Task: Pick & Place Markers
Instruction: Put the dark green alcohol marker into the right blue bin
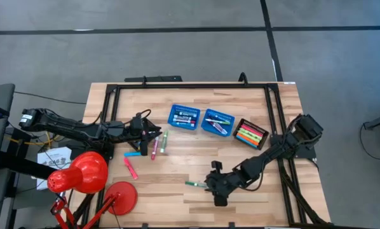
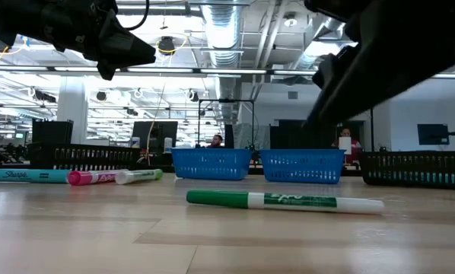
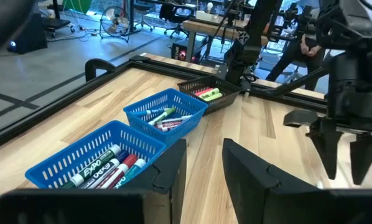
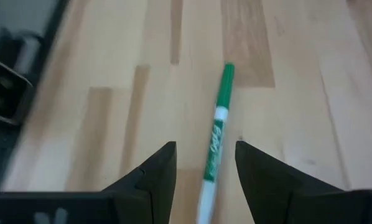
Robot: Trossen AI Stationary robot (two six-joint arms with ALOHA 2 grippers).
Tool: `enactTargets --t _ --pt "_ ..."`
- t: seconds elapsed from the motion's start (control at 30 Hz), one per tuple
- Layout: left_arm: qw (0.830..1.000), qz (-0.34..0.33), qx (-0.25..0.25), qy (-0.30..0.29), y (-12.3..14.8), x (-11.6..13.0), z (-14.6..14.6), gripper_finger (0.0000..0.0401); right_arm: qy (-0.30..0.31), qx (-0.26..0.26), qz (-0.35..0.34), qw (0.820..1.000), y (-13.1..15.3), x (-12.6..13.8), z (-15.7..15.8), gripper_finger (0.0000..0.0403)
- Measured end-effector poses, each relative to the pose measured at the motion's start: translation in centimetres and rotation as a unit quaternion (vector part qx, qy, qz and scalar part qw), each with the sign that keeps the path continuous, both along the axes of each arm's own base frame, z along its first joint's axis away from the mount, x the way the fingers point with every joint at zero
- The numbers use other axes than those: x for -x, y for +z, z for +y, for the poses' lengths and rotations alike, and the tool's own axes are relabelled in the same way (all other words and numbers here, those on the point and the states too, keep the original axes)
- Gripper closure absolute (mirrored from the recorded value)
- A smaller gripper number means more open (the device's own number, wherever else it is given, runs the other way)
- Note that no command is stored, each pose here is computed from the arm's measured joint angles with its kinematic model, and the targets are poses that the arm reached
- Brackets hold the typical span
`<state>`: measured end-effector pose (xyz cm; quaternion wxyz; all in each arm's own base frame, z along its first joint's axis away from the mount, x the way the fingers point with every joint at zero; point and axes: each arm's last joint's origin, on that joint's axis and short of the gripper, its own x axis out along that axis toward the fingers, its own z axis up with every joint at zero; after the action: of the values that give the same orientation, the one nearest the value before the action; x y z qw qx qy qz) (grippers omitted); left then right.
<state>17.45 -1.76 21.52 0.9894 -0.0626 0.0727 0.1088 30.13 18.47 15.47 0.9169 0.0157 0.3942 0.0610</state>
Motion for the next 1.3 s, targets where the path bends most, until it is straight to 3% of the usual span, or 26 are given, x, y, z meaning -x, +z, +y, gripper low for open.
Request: enactTargets --t 0.43,0.63,0.77,0.83,0.97,1.1,1.2,1.3 --pt "1.0 0.0 0.001 0.0 0.0 0.0 0.0 0.0301 -0.014 0.02 0.049 0.998 -6.3 -1.8 -0.2 0.0254" --pt "1.0 0.0 0.0 0.0 0.0 0.0 0.0 0.0301 -0.009 0.035 0.056 0.998 -6.2 -2.6 -1.7 0.0316" --pt "1.0 0.0 0.0 0.0 0.0 0.0 0.0 0.0301 -0.021 0.03 0.045 0.998 -4.7 -3.4 -3.2 0.0382" --pt "1.0 0.0 0.0 0.0 0.0 0.0 0.0 0.0301 -0.05 0.045 0.042 0.997 -3.6 -3.7 -4.6 0.0385" --pt "1.0 0.0 0.0 0.0 0.0 0.0 0.0 0.0301 -0.098 0.081 -0.006 0.992 1.5 -4.3 -7.8 0.0363" --pt "1.0 0.0 -0.001 0.0 0.0 0.0 0.0 0.0301 -0.173 0.151 0.041 0.972 3.9 -2.7 -12.6 0.038" --pt "1.0 0.0 -0.001 0.0 0.0 0.0 0.0 0.0301 -0.233 0.168 0.074 0.955 5.3 -1.6 -16.7 0.0389" --pt "1.0 0.001 -0.001 0.0 0.0 0.0 0.0 0.0301 -0.265 0.173 0.128 0.94 4.8 -0.8 -19.6 0.0381"
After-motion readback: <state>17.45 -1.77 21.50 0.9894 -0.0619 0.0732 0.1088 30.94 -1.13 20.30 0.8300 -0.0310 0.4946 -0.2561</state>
